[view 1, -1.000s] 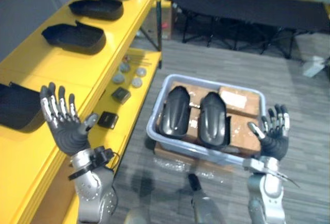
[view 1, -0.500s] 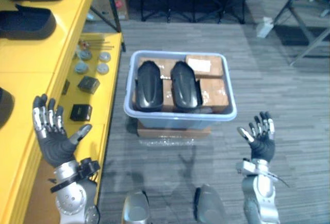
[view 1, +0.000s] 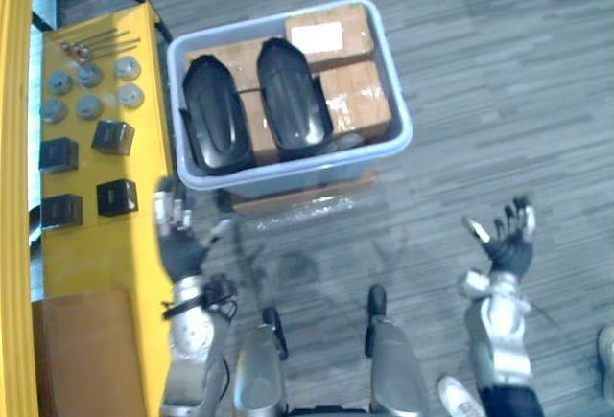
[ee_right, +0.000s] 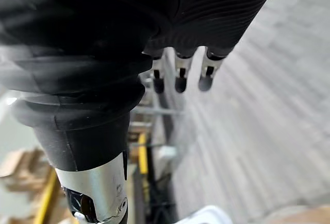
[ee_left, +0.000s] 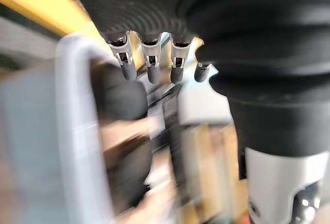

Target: Walk over and take plastic housings, then place them on the shelf

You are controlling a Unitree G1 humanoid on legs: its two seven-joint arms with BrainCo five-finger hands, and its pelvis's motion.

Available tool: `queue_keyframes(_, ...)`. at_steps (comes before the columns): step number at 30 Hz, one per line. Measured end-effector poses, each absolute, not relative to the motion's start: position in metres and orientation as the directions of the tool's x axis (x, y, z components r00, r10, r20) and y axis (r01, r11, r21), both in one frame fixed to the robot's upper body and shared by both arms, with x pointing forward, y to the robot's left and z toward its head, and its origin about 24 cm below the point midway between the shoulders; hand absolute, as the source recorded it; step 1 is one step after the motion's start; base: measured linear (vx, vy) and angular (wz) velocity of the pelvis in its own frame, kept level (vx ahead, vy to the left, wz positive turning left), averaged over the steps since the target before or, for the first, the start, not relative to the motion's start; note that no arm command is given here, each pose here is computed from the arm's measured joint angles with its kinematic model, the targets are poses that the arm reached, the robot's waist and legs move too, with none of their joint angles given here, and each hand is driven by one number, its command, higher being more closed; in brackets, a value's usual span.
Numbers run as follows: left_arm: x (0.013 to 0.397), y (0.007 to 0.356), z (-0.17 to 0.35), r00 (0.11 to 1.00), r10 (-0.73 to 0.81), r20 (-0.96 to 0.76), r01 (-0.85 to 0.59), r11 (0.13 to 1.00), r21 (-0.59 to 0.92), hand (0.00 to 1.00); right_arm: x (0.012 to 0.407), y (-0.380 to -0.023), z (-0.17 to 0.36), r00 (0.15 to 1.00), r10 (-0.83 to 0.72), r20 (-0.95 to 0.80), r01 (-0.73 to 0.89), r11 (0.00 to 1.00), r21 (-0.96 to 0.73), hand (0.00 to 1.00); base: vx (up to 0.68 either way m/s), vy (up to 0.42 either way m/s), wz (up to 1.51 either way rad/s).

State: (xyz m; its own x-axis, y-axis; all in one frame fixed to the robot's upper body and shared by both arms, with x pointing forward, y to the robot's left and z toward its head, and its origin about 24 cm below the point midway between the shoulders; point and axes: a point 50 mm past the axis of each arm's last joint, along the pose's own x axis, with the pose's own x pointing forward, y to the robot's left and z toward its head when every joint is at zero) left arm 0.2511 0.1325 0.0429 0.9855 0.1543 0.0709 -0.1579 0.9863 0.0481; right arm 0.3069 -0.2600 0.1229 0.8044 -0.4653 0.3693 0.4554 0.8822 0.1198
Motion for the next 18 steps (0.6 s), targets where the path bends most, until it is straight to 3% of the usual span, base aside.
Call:
queue_keyframes(3, 0.251, 0.117, -0.008, 0.971, 0.116, -0.210, -0.078, 0.980, 0.181, 0.00, 0.343, -0.264, 0.185, 0.772, -0.414, 0.482, 0.442, 0.895, 0.062, 0.00, -0.05, 0.008, 0.20)
queue_keyframes(9, 0.221, 0.123, -0.072, 0.855, 0.159, -0.493, -0.030, 0.965, 0.259, 0.00, 0.366, -0.266, 0.243, 0.735, -0.398, 0.548, 0.474, 0.880, 0.003, 0.00, -0.05, 0.028, 0.21)
queue_keyframes(14, 0.207, 0.118, -0.081, 0.875, 0.074, -0.478, 0.035, 0.976, 0.214, 0.00, 0.370, -0.292, 0.298, 0.671, -0.442, 0.595, 0.593, 0.802, -0.072, 0.00, -0.07, 0.055, 0.25)
queue_keyframes(18, 0.206, 0.122, -0.082, 0.899, 0.047, -0.436, 0.031, 0.985, 0.170, 0.00, 0.375, -0.298, 0.298, 0.689, -0.467, 0.554, 0.624, 0.771, -0.126, 0.00, -0.03, 0.048, 0.14)
